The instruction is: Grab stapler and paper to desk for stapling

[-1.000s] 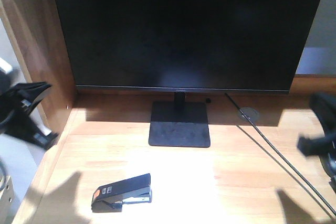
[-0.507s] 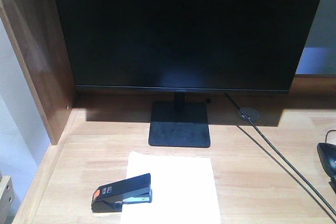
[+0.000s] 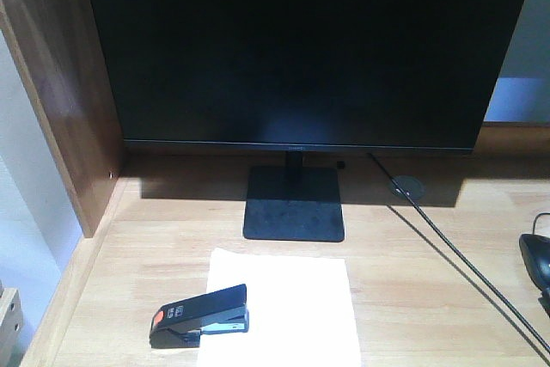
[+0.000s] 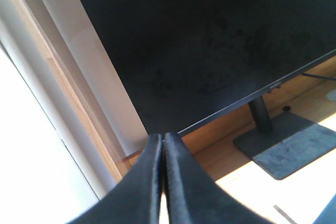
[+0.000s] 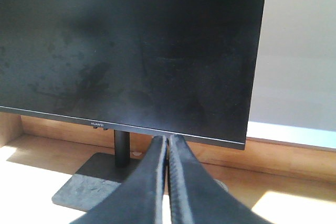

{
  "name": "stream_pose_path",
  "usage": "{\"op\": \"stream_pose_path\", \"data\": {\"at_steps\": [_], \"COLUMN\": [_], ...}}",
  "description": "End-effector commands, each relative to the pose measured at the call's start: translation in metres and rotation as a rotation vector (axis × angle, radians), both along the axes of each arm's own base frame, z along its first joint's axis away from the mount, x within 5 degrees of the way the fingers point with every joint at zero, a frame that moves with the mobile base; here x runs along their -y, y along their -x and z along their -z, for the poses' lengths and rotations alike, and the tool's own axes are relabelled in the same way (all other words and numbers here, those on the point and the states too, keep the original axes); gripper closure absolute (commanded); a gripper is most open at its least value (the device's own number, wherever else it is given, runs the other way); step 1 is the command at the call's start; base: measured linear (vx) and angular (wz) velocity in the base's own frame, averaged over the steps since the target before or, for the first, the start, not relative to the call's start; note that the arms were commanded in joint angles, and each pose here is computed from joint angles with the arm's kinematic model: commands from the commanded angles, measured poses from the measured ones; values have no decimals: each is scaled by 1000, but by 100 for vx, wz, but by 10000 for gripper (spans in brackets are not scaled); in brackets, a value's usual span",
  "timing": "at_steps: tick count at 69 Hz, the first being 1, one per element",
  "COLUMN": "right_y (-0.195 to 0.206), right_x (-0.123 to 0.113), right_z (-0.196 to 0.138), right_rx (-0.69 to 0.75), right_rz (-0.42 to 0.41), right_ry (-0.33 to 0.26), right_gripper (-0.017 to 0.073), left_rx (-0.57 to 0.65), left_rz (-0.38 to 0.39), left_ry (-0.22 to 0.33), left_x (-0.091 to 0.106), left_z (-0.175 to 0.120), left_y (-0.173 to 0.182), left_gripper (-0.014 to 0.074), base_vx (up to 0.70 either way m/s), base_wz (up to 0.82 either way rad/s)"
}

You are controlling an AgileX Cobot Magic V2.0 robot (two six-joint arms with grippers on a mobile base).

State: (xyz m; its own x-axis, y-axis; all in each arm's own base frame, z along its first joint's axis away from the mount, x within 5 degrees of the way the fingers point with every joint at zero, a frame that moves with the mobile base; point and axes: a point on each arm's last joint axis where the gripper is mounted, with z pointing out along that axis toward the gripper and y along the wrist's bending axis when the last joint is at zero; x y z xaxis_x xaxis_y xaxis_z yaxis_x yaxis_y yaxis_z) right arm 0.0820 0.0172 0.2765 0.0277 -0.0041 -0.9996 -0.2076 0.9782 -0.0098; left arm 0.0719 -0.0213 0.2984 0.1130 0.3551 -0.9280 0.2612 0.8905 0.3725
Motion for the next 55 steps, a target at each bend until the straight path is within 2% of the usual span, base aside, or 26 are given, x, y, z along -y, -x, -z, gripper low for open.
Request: {"op": "stream_pose_path", "data": {"at_steps": [1,38,41,51,53,55], "right_y": [0,0,0,0,0,0], "right_x": [0,0,0,0,0,0], "right_z": [-8,-8,-8,-8,-8,-8], "right_rx": [25,25,25,25,25,25], "right_rz": [5,5,5,5,5,5], "right_ry": [17,17,17,17,17,17], "right_gripper": [566,564,564,564,564,564], "left_rx": [81,74,64,-13,-20,-20], "left_rz": [2,2,4,18,19,18], "left_ry": [38,46,79,343,374,380], "left_x": [0,0,0,0,0,0], "left_z": [-15,-14,-14,-15,-15,-15], "left_y": [1,1,1,1,1,1], "left_gripper": [600,600,600,600,600,600], "base_vx": [0,0,0,0,0,0], "base_wz": [0,0,0,0,0,0]}}
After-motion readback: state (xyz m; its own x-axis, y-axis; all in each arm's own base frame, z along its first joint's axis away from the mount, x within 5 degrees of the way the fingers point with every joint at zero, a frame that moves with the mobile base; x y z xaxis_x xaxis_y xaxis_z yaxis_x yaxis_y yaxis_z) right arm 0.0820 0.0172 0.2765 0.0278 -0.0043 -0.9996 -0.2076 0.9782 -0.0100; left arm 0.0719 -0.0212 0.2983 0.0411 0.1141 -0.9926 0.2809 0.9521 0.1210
